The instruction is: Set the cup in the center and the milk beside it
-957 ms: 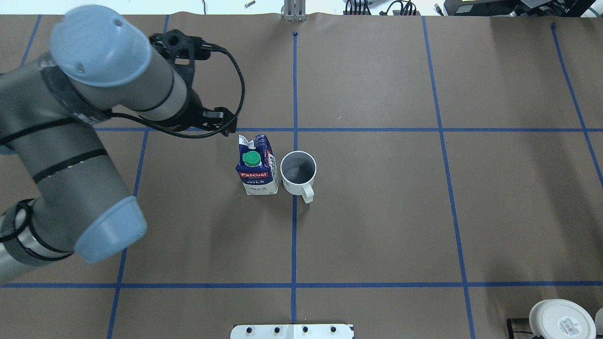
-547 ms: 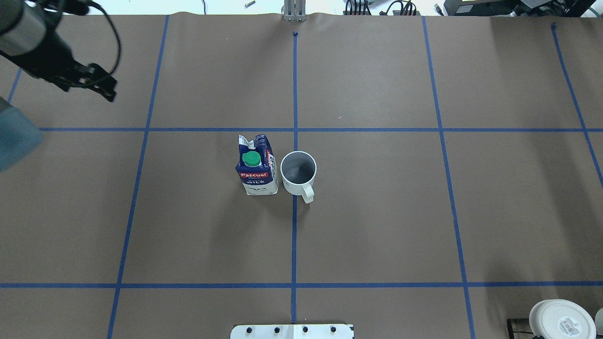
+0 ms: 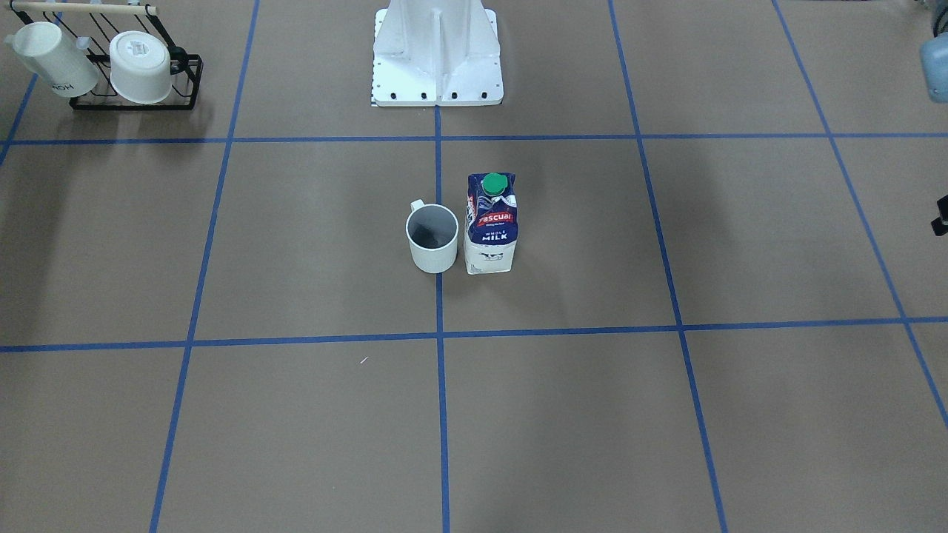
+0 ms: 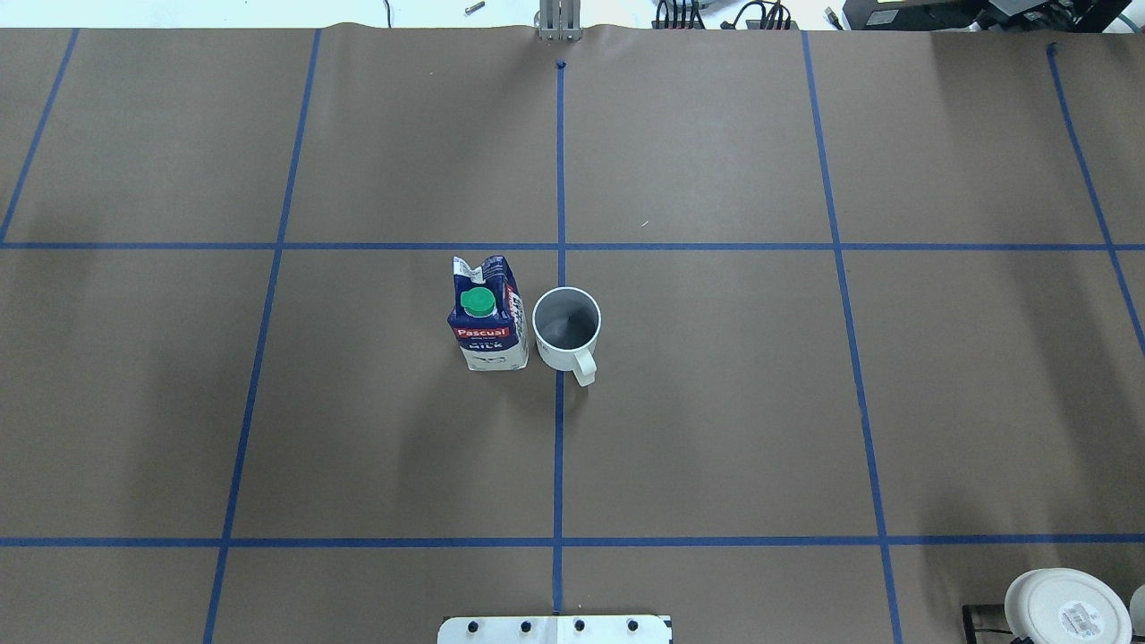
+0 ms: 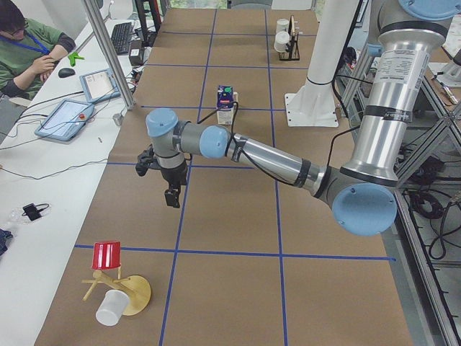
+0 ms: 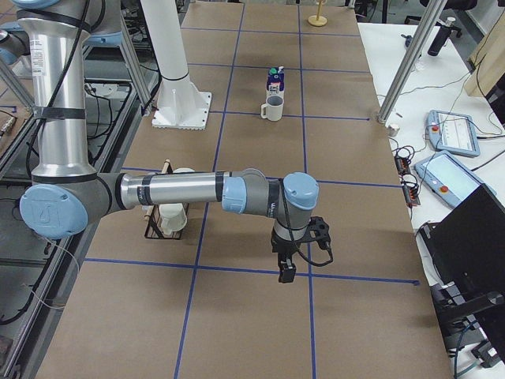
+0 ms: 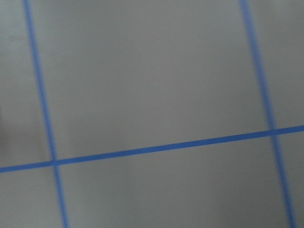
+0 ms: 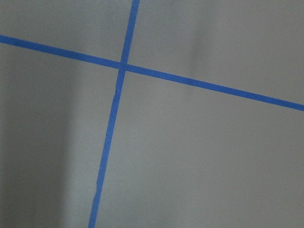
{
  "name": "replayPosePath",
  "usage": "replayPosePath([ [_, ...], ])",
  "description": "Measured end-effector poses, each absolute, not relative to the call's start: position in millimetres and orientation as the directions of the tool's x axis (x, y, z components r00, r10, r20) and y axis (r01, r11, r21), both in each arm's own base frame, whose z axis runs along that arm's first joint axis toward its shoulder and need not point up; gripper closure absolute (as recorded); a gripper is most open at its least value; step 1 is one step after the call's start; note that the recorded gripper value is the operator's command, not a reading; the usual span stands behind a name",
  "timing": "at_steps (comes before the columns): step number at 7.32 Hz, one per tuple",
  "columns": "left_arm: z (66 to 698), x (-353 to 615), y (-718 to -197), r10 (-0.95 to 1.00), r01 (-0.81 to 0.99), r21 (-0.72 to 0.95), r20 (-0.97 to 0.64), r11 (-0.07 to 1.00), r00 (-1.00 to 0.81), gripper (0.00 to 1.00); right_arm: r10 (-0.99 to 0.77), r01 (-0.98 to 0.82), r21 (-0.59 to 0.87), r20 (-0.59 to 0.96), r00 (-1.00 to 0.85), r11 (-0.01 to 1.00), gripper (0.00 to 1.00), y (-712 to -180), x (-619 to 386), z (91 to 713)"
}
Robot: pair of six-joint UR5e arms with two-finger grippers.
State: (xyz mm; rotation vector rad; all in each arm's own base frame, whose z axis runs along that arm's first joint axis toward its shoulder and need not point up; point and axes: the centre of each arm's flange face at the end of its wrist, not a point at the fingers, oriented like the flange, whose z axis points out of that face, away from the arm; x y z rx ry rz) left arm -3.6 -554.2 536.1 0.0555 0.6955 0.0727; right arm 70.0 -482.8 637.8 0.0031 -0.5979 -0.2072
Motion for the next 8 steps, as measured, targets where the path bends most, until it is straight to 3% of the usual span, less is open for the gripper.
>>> replayPosePath([
  [3, 603.9, -49.0, -494.5, 0.079, -0.005, 0.115, -0.643, 0.993, 0.762, 0.01, -0.194, 0.190, 0.066, 0.569, 0.799, 0.980, 0.00, -483.2, 69.0, 636.5],
  [8, 593.7, -50.0, -489.2, 0.110, -0.009, 0.157, -0.649, 0.988, 0.753, 0.01, -0.194, 0.188, 0.071, 0.581, 0.790, 0.979, 0.00, -483.6, 67.7, 634.6],
])
